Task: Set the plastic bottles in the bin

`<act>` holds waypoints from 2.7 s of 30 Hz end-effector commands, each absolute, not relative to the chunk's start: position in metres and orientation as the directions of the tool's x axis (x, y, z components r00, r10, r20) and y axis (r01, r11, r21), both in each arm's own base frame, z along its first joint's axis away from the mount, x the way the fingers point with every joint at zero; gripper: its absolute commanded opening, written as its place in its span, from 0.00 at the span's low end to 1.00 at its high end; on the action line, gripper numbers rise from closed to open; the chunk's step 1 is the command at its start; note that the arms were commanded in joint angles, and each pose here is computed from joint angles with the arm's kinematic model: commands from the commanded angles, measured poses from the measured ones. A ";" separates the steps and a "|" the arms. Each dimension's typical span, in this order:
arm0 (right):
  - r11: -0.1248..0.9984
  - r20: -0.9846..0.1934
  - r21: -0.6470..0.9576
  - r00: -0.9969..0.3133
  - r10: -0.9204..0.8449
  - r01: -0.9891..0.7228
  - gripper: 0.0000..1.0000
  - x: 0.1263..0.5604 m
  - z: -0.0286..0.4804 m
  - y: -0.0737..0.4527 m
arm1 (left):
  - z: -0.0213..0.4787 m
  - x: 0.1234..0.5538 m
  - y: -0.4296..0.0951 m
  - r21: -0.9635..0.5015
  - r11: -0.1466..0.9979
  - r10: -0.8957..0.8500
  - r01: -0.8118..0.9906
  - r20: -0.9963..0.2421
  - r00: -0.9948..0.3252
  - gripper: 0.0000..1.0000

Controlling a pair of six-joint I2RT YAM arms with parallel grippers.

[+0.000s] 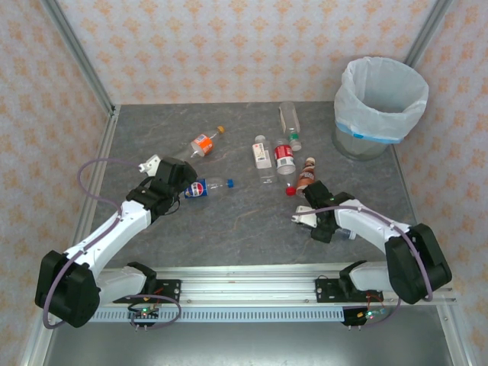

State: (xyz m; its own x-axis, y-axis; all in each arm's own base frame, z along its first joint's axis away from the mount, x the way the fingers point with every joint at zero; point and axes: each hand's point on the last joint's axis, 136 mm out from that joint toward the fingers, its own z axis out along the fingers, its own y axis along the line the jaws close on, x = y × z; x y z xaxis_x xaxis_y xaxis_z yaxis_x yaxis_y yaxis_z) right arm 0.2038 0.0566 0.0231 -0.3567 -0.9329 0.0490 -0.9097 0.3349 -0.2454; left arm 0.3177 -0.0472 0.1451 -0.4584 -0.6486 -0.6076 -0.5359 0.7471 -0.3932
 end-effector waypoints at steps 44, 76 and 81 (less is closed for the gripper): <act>0.691 -0.737 -0.372 -0.255 -0.626 -0.620 0.43 0.269 0.173 0.130 | 0.141 0.327 -0.055 -0.424 0.726 -0.678 -0.541 -0.570 -0.464 1.00; 0.937 -0.974 0.030 0.200 0.105 -0.347 0.45 0.345 0.398 0.122 | 0.142 0.339 -0.079 -0.477 0.738 -0.675 -0.478 -0.519 -0.524 1.00; 0.973 -0.967 0.074 0.225 0.124 -0.217 0.46 0.365 0.415 0.086 | 0.144 0.338 -0.080 -0.478 0.740 -0.673 -0.474 -0.518 -0.528 1.00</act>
